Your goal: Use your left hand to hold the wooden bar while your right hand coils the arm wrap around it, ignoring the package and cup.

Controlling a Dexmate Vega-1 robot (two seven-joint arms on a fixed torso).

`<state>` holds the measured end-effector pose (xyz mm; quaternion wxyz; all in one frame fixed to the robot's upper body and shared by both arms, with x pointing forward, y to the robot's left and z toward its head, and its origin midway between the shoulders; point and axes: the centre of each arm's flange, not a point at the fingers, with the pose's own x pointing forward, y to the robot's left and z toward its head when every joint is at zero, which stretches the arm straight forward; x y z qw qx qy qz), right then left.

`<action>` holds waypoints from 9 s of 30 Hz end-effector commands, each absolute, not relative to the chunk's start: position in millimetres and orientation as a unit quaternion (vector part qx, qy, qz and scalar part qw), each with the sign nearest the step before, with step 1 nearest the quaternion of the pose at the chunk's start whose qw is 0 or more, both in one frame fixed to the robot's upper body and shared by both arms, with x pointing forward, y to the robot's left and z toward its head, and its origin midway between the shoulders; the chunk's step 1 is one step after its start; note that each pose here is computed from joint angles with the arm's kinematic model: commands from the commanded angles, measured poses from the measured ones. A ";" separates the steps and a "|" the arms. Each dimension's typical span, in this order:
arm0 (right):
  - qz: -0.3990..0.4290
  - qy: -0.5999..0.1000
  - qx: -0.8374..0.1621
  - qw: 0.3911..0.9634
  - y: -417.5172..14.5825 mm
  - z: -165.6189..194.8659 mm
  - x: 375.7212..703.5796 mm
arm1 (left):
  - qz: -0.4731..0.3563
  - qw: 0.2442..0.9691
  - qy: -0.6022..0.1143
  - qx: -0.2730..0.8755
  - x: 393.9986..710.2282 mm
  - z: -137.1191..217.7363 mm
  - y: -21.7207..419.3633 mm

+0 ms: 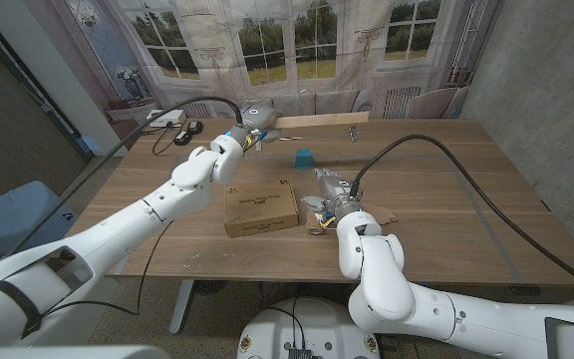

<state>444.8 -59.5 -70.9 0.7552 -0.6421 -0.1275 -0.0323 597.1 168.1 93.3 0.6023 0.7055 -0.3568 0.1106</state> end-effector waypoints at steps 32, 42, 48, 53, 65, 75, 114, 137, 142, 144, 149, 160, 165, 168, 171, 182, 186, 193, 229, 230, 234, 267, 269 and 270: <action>-0.017 -0.006 -0.777 0.629 -25.3 -86.4 462.4 | 0.109 0.611 -0.352 0.701 604.7 91.9 173.3; -0.024 0.016 -0.789 0.613 -26.1 -86.6 471.7 | 0.111 0.613 -0.353 0.699 606.0 92.5 176.1; -0.020 0.030 -0.792 0.609 -24.0 -85.3 479.7 | 0.111 0.612 -0.352 0.699 607.1 93.1 176.9; -0.016 0.040 -0.796 0.604 -22.3 -83.1 484.5 | 0.112 0.613 -0.352 0.699 607.7 93.6 177.8; 0.006 0.087 -0.802 0.591 -19.9 -82.1 496.4 | 0.113 0.612 -0.355 0.697 608.6 94.9 178.2; 0.006 0.077 -0.803 0.591 -20.6 -81.7 498.2 | 0.112 0.611 -0.359 0.697 609.8 96.9 176.3; -0.077 -0.102 -0.684 0.718 -74.4 -99.9 499.1 | 0.112 0.603 -0.355 0.706 605.4 101.3 161.4; -0.215 -0.250 -0.473 0.817 -125.7 -92.9 455.1 | 0.111 0.599 -0.355 0.709 597.8 101.1 145.4; -0.223 -0.272 -0.432 0.831 -134.9 -91.4 449.5 | 0.110 0.598 -0.355 0.710 597.1 100.2 142.6; -0.225 -0.285 -0.412 0.836 -140.4 -89.4 445.7 | 0.109 0.597 -0.356 0.711 596.2 99.6 140.4; -0.233 -0.301 -0.396 0.835 -149.3 -82.2 436.9 | 0.109 0.597 -0.359 0.709 593.5 99.2 137.5; -0.265 -0.362 -0.335 0.829 -166.0 -61.7 415.3 | 0.111 0.595 -0.362 0.708 590.3 99.6 133.0; -0.285 -0.393 -0.294 0.823 -171.3 -55.8 407.1 | 0.110 0.594 -0.363 0.709 590.4 99.5 131.7; -0.293 -0.411 -0.264 0.822 -175.6 -53.8 401.6 | 0.109 0.594 -0.362 0.710 590.7 99.3 131.3; -0.295 -0.426 -0.243 0.820 -180.9 -51.0 394.7 | 0.108 0.592 -0.361 0.712 591.3 99.2 130.6; -0.306 -0.469 -0.174 0.810 -195.1 -39.1 372.5 | 0.100 0.586 -0.361 0.718 596.1 101.5 124.9; -0.312 -0.481 -0.169 0.802 -196.9 -32.4 366.7 | 0.096 0.585 -0.361 0.720 598.3 101.5 122.3; -0.307 -0.508 -0.155 0.790 -195.2 -14.7 355.0 | 0.088 0.583 -0.361 0.722 601.9 100.6 117.7; -0.270 -0.571 -0.180 0.755 -184.1 106.7 337.2 | 0.054 0.563 -0.363 0.740 610.2 103.0 89.1; -0.271 -0.572 -0.181 0.753 -183.9 109.9 336.8 | 0.053 0.563 -0.363 0.741 610.7 103.0 88.8; -0.279 -0.576 -0.184 0.746 -183.7 122.7 335.5 | 0.052 0.562 -0.361 0.742 612.3 103.5 88.0; -0.328 -0.578 -0.141 0.734 -208.7 205.7 350.1 | 0.031 0.556 -0.360 0.749 628.2 104.0 77.1; -0.333 -0.579 -0.138 0.732 -210.0 210.3 349.6 | 0.030 0.556 -0.360 0.749 629.6 104.2 76.5; -0.335 -0.579 -0.137 0.731 -210.6 212.6 349.4 | 0.029 0.556 -0.360 0.749 630.3 104.2 76.2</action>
